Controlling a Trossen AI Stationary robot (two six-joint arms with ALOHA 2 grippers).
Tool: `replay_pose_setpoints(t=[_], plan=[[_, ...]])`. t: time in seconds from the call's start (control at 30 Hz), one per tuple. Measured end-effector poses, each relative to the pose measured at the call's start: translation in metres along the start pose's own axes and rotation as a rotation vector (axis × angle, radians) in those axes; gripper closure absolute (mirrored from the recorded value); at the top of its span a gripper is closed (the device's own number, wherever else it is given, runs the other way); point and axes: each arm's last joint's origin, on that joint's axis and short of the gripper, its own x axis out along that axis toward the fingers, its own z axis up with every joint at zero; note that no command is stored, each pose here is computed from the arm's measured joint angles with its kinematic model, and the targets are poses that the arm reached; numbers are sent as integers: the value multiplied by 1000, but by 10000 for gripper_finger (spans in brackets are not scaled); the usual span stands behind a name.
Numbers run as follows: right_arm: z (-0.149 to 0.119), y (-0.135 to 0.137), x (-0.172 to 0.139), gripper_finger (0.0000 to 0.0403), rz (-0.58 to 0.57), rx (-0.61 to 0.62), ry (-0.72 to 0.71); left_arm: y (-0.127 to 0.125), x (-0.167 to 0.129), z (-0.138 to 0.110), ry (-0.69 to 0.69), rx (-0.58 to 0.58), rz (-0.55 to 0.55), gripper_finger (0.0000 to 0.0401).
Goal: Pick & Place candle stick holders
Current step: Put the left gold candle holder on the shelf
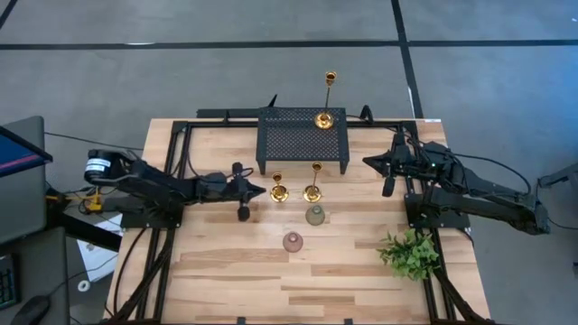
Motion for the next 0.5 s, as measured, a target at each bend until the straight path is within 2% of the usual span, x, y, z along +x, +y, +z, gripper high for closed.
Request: replay_pose_setpoints(t=[0.5], plan=[[0,0,0,403,0,0,0,-2,12,-8,-37,-60,32,231]])
